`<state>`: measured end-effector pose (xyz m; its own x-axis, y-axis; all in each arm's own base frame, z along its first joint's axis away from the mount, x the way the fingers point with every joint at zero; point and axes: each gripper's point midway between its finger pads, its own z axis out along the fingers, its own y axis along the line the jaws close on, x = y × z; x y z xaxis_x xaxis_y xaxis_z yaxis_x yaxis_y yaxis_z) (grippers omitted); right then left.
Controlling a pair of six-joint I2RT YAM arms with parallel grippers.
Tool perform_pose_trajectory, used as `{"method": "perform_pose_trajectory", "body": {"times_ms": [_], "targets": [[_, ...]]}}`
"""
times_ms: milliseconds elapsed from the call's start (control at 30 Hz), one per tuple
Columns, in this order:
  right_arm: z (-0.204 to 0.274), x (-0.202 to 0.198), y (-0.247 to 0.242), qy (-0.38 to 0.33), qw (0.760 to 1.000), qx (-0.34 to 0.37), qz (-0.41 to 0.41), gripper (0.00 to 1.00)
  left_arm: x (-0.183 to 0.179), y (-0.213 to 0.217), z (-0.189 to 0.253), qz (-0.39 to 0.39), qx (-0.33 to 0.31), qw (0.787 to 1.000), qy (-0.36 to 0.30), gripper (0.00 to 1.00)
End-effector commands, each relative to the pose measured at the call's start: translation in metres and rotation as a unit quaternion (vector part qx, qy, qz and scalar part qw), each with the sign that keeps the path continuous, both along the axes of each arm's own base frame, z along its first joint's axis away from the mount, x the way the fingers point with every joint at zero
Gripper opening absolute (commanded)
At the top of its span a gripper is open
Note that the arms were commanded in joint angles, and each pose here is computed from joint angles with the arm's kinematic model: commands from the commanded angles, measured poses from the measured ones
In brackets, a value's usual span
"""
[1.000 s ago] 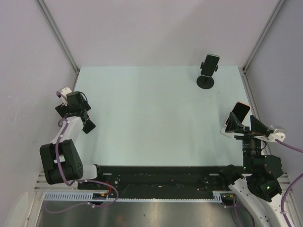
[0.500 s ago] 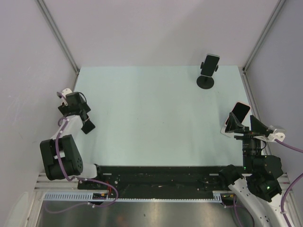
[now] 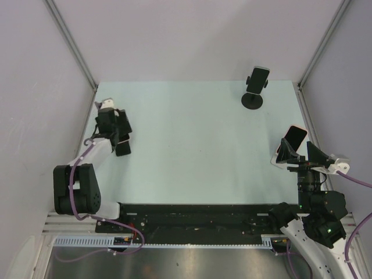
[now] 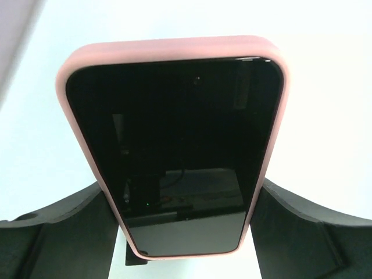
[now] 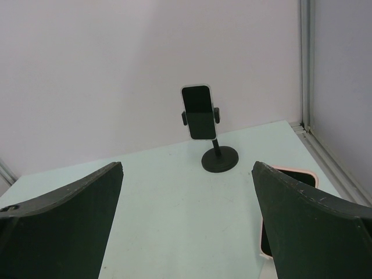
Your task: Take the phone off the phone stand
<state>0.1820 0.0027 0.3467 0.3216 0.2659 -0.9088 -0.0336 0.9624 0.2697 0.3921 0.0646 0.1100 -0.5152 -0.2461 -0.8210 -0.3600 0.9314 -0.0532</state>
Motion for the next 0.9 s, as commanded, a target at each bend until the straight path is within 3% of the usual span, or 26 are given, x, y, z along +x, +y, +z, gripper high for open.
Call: {"method": "perform_pose_trajectory", "body": {"times_ms": [0, 233, 500, 533, 867], "targets": [[0.016, -0.007, -0.002, -0.023, 1.000, 0.004, 0.005, 1.00, 0.019, -0.106, 0.012, -0.184, -0.066, 0.980, -0.031, 0.13], [0.015, -0.007, -0.001, -0.022, 1.000, 0.001, 0.006, 1.00, 0.006, -0.189, 0.017, -0.311, -0.057, 0.948, -0.041, 0.16], [0.014, -0.006, -0.001, -0.021, 1.000, -0.004, 0.006, 1.00, 0.008, -0.184, 0.017, -0.301, -0.032, 0.952, -0.041, 0.36], [0.014, -0.006, -0.001, -0.021, 1.000, -0.004, 0.006, 1.00, 0.008, -0.183, 0.017, -0.299, -0.032, 0.953, -0.042, 0.43], [0.014, -0.006, 0.003, -0.022, 1.000, -0.011, 0.016, 1.00, 0.006, -0.189, 0.029, -0.308, -0.045, 0.949, -0.056, 0.62]]}}
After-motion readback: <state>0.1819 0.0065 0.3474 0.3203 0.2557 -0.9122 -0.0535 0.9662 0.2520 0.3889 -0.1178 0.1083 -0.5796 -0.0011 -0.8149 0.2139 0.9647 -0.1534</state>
